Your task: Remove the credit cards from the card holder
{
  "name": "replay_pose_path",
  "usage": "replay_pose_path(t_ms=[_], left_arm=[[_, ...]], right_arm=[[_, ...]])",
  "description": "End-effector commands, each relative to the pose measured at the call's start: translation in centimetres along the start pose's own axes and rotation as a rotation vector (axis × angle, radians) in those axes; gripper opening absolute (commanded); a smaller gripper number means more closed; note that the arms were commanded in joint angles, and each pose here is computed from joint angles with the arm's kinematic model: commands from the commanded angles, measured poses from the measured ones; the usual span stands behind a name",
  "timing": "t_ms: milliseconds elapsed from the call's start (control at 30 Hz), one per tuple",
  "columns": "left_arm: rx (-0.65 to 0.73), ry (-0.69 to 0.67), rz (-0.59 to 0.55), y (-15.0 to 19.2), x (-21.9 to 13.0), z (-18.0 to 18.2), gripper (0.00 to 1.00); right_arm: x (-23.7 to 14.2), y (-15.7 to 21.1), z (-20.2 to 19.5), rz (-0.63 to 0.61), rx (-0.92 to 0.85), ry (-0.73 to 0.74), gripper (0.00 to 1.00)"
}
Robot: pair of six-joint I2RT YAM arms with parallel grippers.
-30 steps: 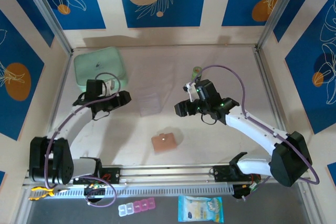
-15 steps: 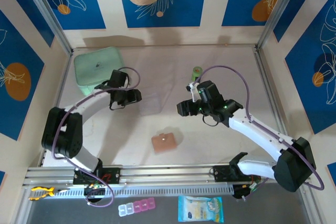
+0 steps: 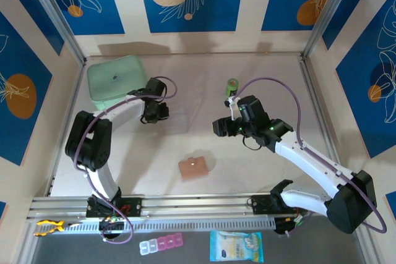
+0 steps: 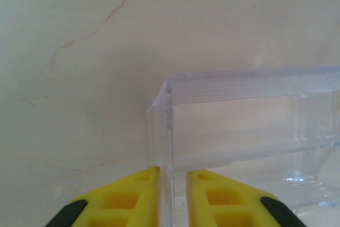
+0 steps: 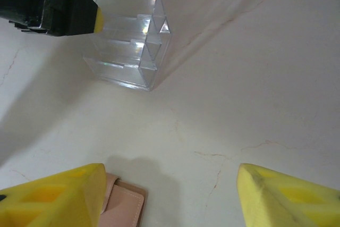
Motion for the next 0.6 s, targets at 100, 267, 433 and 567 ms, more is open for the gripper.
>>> replay_pose_path(t_ms=[100, 267, 433, 567], left_arm=[[0.030, -0.050, 0.021, -0.1, 0.0, -0.8, 0.09], [0.052, -0.048, 0.011, -0.6, -0.1, -2.2, 0.05], [0.086, -0.052, 0.006, -1.4, -0.1, -4.3, 0.04], [0.108, -0.049, 0.003, -2.0, 0.1, -6.3, 0.04]], right_arm=[[-0.6, 0.5, -0.6, -0.002, 0.010, 0.026, 0.66], [-1.0, 0.3, -0.6, -0.011, 0.004, 0.030, 0.66], [-1.4, 0.2, -1.0, -0.022, 0.003, 0.047, 0.65], [-1.9, 0.0, -1.9, -0.036, 0.026, 0.093, 0.64]])
Point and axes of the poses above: each hand's point on the last joint's axis, 136 mm out from that joint toward the fingers, its own x axis out along the fingers, its own z axis along the line the jaws close on, y = z × x, the point moved 3 cm from there along -x, back along the fingers, and after that the axes turned 7 degrees about x, right-handed, at the moved point
